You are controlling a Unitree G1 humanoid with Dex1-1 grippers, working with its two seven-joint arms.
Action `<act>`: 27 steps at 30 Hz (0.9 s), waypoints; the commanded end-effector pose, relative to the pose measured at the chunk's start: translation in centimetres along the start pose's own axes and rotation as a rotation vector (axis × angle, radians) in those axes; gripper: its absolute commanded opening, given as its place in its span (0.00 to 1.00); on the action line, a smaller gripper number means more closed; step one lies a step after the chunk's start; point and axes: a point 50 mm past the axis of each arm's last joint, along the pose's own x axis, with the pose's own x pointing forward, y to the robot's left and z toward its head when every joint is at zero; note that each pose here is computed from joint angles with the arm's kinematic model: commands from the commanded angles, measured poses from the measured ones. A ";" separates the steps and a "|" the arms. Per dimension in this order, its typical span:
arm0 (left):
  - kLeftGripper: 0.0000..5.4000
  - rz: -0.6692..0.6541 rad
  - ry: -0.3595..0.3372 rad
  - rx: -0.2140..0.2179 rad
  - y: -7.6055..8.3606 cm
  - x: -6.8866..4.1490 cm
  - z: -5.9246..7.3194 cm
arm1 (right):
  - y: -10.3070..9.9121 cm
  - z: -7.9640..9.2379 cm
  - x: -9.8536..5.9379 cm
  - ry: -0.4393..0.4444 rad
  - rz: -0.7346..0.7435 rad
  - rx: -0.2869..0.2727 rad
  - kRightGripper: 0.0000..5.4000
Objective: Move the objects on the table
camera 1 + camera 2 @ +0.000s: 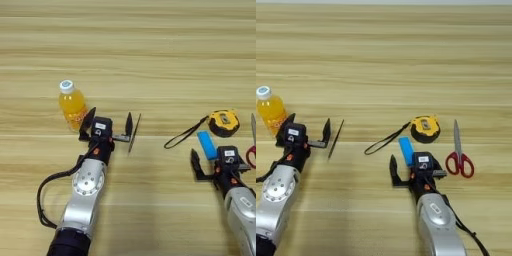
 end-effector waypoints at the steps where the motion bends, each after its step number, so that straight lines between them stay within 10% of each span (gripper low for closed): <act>1: 1.00 -0.001 0.000 0.003 -0.1 0.1 0.2 | -0.2 -0.9 0.1 0.049 -0.003 0.000 0.95; 27: 1.00 -0.005 0.000 0.001 -0.4 0.3 0.2 | 0.6 -0.5 0.6 0.035 0.042 -0.013 0.37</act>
